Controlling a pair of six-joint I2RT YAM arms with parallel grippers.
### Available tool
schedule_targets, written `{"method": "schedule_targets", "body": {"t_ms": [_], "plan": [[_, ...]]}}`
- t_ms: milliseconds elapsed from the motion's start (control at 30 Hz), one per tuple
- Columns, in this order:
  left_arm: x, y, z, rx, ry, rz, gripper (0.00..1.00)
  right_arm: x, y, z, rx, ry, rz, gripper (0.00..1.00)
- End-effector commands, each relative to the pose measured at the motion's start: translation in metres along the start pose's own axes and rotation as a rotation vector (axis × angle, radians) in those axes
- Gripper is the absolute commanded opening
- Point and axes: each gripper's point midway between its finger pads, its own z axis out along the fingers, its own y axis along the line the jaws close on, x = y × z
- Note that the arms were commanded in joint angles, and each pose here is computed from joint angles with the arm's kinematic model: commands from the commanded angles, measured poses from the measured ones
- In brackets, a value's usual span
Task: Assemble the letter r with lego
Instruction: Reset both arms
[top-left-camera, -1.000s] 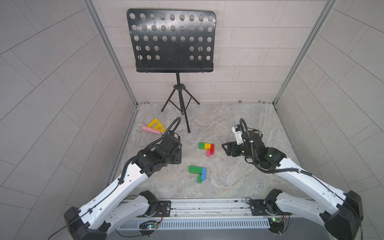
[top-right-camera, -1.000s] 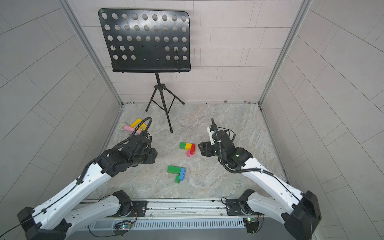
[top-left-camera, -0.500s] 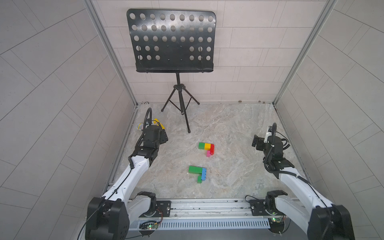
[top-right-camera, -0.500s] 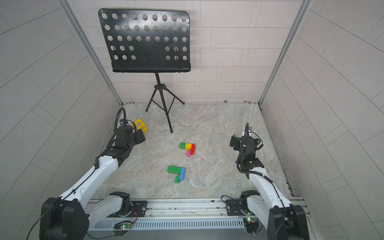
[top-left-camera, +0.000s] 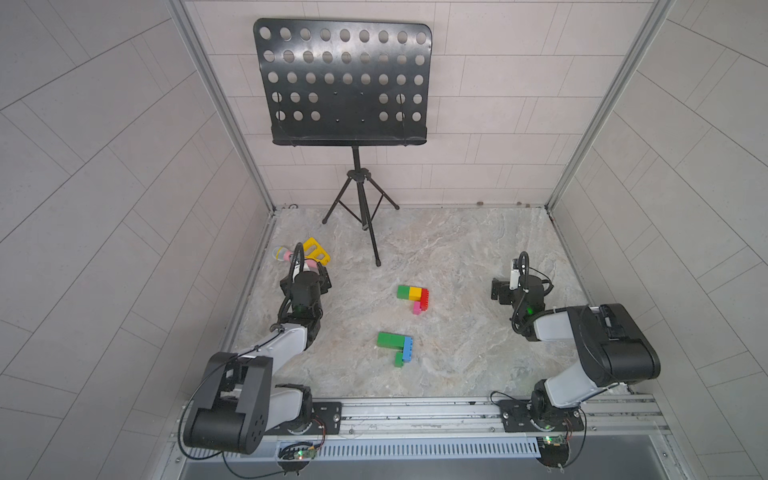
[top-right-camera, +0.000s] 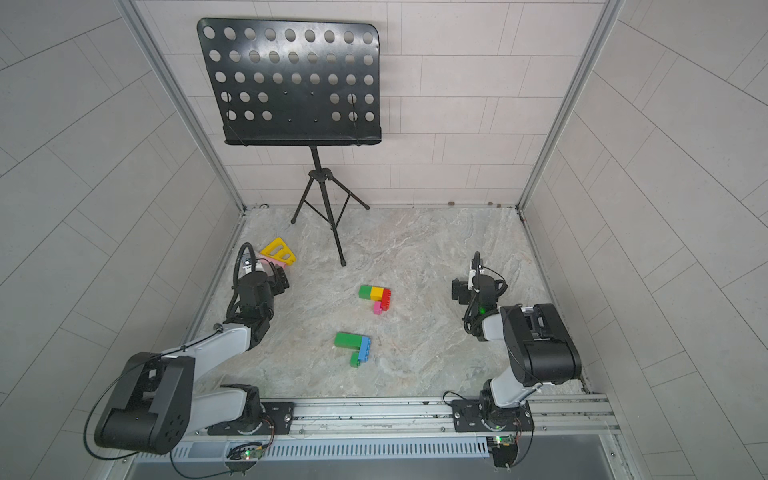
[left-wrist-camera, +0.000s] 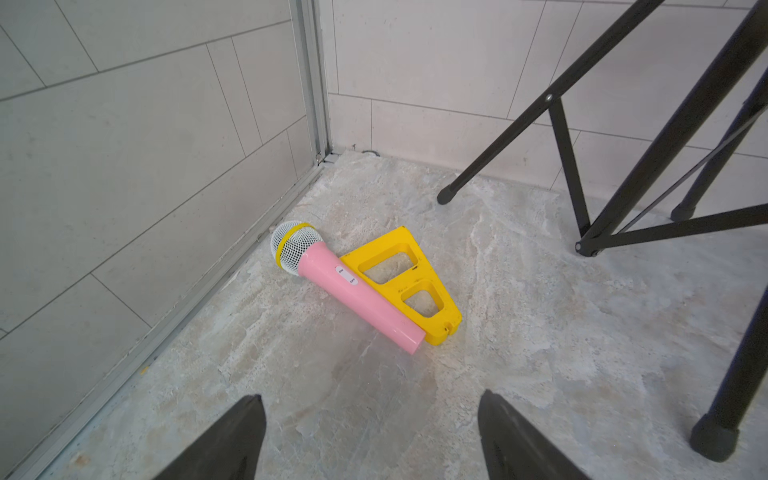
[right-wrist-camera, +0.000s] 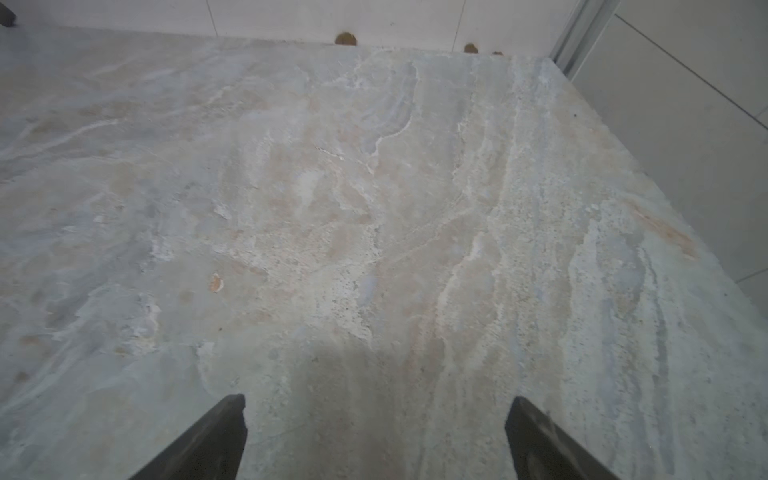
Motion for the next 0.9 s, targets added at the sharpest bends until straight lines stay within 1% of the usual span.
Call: {"method": "schedule_targets", "body": {"t_ms": [0, 67, 100, 167, 200, 267, 300, 333, 400, 467, 567, 600, 667, 700, 733, 800, 833, 867], "plan": [[-0.019, 0.008, -0.006, -0.025, -0.099, 0.001, 0.87, -0.029, 0.012, -0.011, -0.066, -0.115, -0.057, 1.0], [-0.014, 0.013, -0.011, -0.034, -0.097, 0.021, 0.87, -0.031, 0.009, -0.004, -0.045, -0.128, -0.037, 1.0], [-0.009, 0.015, -0.013, -0.042, -0.081, 0.053, 0.87, -0.033, 0.005, 0.0, -0.024, -0.124, -0.024, 1.0], [-0.002, 0.025, -0.012, -0.108, -0.06, 0.074, 0.87, -0.03, 0.0, 0.002, -0.004, -0.063, -0.009, 1.0], [0.003, 0.025, -0.01, -0.113, -0.049, 0.083, 0.87, -0.03, -0.003, 0.004, 0.008, -0.045, -0.004, 1.0], [0.007, 0.022, -0.003, -0.106, -0.058, 0.06, 0.87, -0.031, -0.005, 0.004, 0.018, -0.072, 0.012, 1.0], [0.009, 0.017, 0.002, -0.087, -0.066, 0.065, 0.87, -0.031, -0.005, 0.004, 0.016, -0.065, 0.011, 1.0], [0.018, 0.012, 0.008, -0.066, -0.053, 0.086, 0.87, -0.03, -0.005, 0.004, 0.016, -0.047, 0.005, 1.0], [0.035, 0.008, 0.018, -0.062, -0.023, 0.104, 0.87, -0.031, -0.005, 0.005, 0.017, -0.06, 0.011, 1.0], [0.034, 0.008, 0.03, -0.096, -0.052, 0.113, 0.88, -0.03, -0.005, 0.004, 0.014, -0.049, 0.007, 1.0], [0.038, 0.001, 0.031, -0.055, 0.009, 0.131, 0.89, -0.032, -0.005, 0.005, 0.015, -0.057, 0.011, 1.0], [0.039, 0.002, 0.031, -0.055, 0.009, 0.124, 0.89, -0.03, -0.005, 0.005, 0.013, -0.048, 0.007, 1.0], [0.036, 0.003, 0.033, -0.061, -0.028, 0.124, 0.89, -0.032, -0.005, 0.005, 0.013, -0.056, 0.008, 1.0], [0.034, 0.004, 0.033, -0.075, -0.032, 0.12, 0.98, -0.031, -0.005, 0.005, 0.013, -0.051, 0.008, 1.0], [0.035, 0.006, 0.031, -0.083, -0.013, 0.118, 1.0, -0.03, -0.005, 0.005, 0.012, -0.05, 0.008, 1.0], [0.036, 0.003, 0.03, -0.069, -0.001, 0.131, 1.0, -0.031, -0.005, 0.005, 0.013, -0.053, 0.009, 1.0], [0.035, 0.002, 0.031, -0.086, -0.004, 0.133, 1.0, -0.03, -0.005, 0.005, 0.012, -0.051, 0.008, 1.0], [0.034, 0.001, 0.03, -0.134, -0.019, 0.171, 1.0, -0.031, -0.005, 0.005, 0.012, -0.052, 0.008, 1.0]]}}
